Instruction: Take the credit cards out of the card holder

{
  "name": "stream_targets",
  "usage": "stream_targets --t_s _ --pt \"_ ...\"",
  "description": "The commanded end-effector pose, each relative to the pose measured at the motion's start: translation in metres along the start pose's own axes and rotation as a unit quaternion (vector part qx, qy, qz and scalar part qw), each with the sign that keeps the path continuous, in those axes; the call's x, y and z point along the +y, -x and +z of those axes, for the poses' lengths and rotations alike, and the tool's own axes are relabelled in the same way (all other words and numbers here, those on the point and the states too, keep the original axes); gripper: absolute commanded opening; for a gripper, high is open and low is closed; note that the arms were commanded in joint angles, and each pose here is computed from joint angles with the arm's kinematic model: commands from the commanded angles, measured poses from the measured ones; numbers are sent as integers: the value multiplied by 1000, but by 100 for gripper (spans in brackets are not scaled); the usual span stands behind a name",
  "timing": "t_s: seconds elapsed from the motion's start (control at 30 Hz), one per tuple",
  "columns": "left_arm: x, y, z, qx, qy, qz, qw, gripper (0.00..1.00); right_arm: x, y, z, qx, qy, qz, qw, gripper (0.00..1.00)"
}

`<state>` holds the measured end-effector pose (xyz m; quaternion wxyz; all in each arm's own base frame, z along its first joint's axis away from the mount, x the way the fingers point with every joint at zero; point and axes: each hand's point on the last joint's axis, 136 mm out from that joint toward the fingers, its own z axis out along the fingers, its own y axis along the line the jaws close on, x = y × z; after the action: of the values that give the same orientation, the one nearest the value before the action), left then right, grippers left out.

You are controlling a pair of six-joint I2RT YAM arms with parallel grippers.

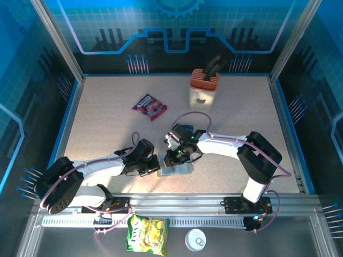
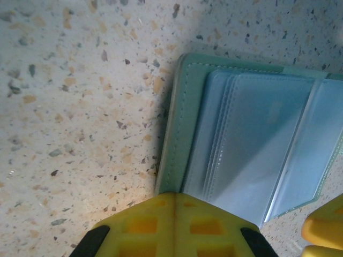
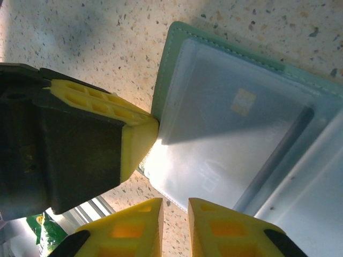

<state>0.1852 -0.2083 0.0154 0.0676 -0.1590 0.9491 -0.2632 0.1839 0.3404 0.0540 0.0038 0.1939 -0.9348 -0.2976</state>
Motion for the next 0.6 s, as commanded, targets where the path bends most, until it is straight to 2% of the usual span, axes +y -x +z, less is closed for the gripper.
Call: stream_targets --t_s 0.0,0.57 --pt "6 0 2 -1 20 9 1000 0 -4 -2 7 11 4 20 1000 20" --pt "14 -2 1 5 41 21 999 0 -24 -6 29 21 -17 63 998 26"
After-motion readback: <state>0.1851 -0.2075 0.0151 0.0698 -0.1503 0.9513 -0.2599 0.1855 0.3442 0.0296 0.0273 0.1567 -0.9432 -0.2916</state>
